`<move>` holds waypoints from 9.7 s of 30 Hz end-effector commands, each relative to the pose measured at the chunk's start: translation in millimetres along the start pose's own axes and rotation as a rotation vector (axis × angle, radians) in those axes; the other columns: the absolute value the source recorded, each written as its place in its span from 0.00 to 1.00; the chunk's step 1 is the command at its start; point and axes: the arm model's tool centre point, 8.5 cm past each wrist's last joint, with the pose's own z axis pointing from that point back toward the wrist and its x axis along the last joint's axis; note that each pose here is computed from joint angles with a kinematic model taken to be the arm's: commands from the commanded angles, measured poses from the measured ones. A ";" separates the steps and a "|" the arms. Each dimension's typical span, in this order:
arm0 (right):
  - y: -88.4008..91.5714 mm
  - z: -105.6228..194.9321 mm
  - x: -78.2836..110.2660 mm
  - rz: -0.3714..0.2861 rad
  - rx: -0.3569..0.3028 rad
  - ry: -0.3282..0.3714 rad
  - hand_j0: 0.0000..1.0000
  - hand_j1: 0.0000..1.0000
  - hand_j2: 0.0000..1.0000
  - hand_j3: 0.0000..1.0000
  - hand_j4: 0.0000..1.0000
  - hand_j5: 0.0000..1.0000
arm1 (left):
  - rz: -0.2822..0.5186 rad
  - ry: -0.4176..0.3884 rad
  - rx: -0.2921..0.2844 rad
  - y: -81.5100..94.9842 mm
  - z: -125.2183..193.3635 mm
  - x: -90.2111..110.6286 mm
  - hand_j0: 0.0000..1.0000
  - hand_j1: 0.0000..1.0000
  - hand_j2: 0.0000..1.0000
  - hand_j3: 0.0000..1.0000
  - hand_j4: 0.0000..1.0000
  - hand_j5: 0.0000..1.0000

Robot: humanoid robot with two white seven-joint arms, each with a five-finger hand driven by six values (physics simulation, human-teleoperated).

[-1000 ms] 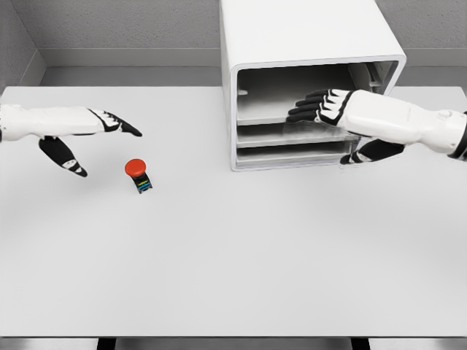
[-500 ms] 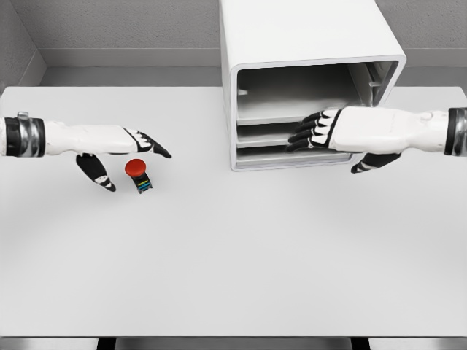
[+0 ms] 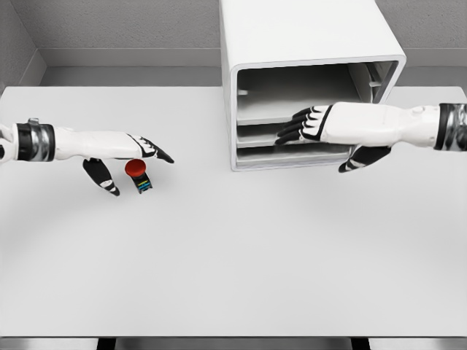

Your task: Slide open multi-storey tabletop storage cabinets and put open load switch and slide close multi-storey tabletop storage cabinets

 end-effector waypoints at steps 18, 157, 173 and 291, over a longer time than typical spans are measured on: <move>2.5 -27.3 -35.1 -0.070 -0.005 0.036 1.00 1.00 1.00 1.00 1.00 1.00 | 0.014 -0.004 0.003 -0.9 -6.9 -1.2 0.89 0.89 0.89 0.89 0.89 0.89; 50.3 44.0 -3.3 -0.121 0.067 0.088 1.00 1.00 1.00 1.00 1.00 1.00 | -0.394 -0.340 0.188 143.4 28.3 156.1 0.40 0.40 0.40 0.40 0.40 0.40; 58.5 60.3 2.9 -0.134 0.088 0.110 1.00 1.00 1.00 1.00 1.00 1.00 | -0.410 -0.335 0.192 162.9 -3.7 153.4 0.40 0.40 0.40 0.40 0.40 0.40; 38.8 37.2 -11.4 -0.179 -0.049 0.070 0.89 0.89 0.89 0.89 0.89 0.89 | 0.244 -0.284 0.395 -1.9 42.5 53.6 1.00 1.00 1.00 1.00 1.00 1.00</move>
